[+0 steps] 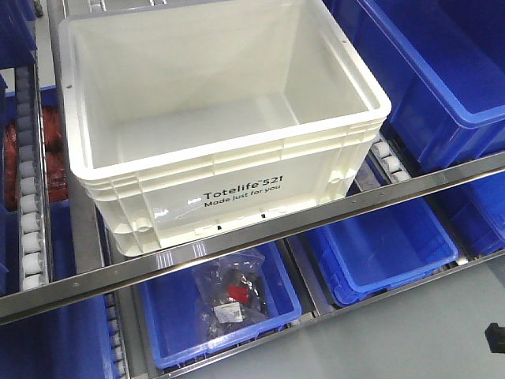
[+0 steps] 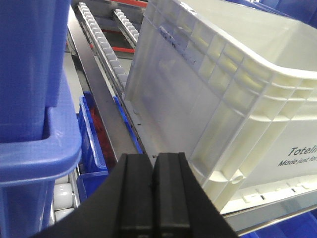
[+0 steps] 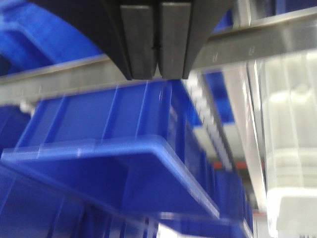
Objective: Place moving items into box and shelve
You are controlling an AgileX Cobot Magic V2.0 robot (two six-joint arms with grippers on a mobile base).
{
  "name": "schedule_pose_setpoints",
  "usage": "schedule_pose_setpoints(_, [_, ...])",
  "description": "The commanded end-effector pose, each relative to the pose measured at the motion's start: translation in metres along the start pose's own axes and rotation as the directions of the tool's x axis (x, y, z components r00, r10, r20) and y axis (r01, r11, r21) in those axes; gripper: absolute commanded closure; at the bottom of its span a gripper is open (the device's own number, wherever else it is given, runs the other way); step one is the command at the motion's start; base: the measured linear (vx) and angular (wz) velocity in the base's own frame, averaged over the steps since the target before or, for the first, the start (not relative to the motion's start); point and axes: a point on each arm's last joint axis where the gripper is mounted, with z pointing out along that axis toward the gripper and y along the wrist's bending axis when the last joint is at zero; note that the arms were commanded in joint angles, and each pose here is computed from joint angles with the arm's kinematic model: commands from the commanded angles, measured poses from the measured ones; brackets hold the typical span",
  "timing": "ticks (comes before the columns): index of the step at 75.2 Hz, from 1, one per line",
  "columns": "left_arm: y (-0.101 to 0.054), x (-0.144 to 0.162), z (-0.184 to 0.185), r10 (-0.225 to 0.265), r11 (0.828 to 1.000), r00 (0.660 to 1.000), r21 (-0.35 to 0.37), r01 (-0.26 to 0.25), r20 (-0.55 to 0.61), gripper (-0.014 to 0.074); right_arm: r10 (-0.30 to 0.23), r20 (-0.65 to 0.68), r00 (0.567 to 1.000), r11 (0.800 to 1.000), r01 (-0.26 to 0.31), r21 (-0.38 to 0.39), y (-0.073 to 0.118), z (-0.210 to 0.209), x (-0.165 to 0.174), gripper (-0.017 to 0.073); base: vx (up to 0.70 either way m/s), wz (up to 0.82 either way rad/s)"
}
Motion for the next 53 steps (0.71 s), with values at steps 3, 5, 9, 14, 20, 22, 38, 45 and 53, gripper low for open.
schedule_pose_setpoints(3, [0.0007,0.0032,0.0012,-0.004,1.000,0.999,0.018,0.003,0.053,0.0601,0.017,0.065,0.998,1.000,-0.018,0.012,-0.0011,-0.0013,-0.0053,0.0567,0.00,0.00])
schedule_pose_setpoints(5, [0.0007,0.0032,0.0012,-0.004,1.000,0.999,0.018,0.003,0.053,0.0601,0.023,0.065,0.998,1.000,-0.024,0.012,-0.0011,-0.0013,-0.0053,0.0567,0.00,0.00])
schedule_pose_setpoints(9, [0.0007,0.0032,0.0012,-0.004,1.000,0.999,0.018,0.003,0.053,0.0601,0.024,0.061,0.998,1.000,-0.025,0.012,-0.0011,-0.0013,-0.0050,0.0566,0.00,0.00])
schedule_pose_setpoints(14, [0.0007,0.0032,0.0012,-0.004,1.000,0.999,0.018,0.003,0.053,0.0601,0.024,0.057,0.998,1.000,-0.025,0.012,-0.0011,-0.0013,-0.0047,0.0566,0.00,0.00])
schedule_pose_setpoints(20, [0.0007,0.0032,0.0012,-0.004,1.000,0.999,0.018,0.003,0.053,0.0601,0.024,0.057,0.998,1.000,-0.025,0.012,-0.0011,-0.0013,-0.0047,0.0566,0.00,0.00])
schedule_pose_setpoints(22, [0.0007,0.0032,0.0012,-0.004,1.000,0.999,0.018,0.003,0.053,0.0601,0.024,0.057,0.998,1.000,-0.025,0.012,-0.0011,-0.0013,-0.0047,0.0566,0.00,0.00])
schedule_pose_setpoints(38, [0.0007,0.0032,0.0012,-0.004,1.000,0.999,0.018,0.003,0.054,0.0600,0.024,0.057,0.998,1.000,-0.025,0.012,-0.0011,-0.0013,-0.0047,0.0566,0.00,0.00])
schedule_pose_setpoints(45, [0.0007,0.0032,0.0012,-0.004,1.000,0.999,0.018,0.003,0.054,0.0599,0.024,0.057,0.998,1.000,-0.025,0.012,-0.0011,-0.0013,-0.0047,0.0566,0.00,0.00])
schedule_pose_setpoints(53, [0.0007,0.0032,0.0012,-0.004,1.000,0.999,0.018,0.003,0.054,0.0599,0.024,0.057,0.998,1.000,-0.025,0.012,-0.0011,-0.0013,-0.0047,0.0566,0.00,0.00])
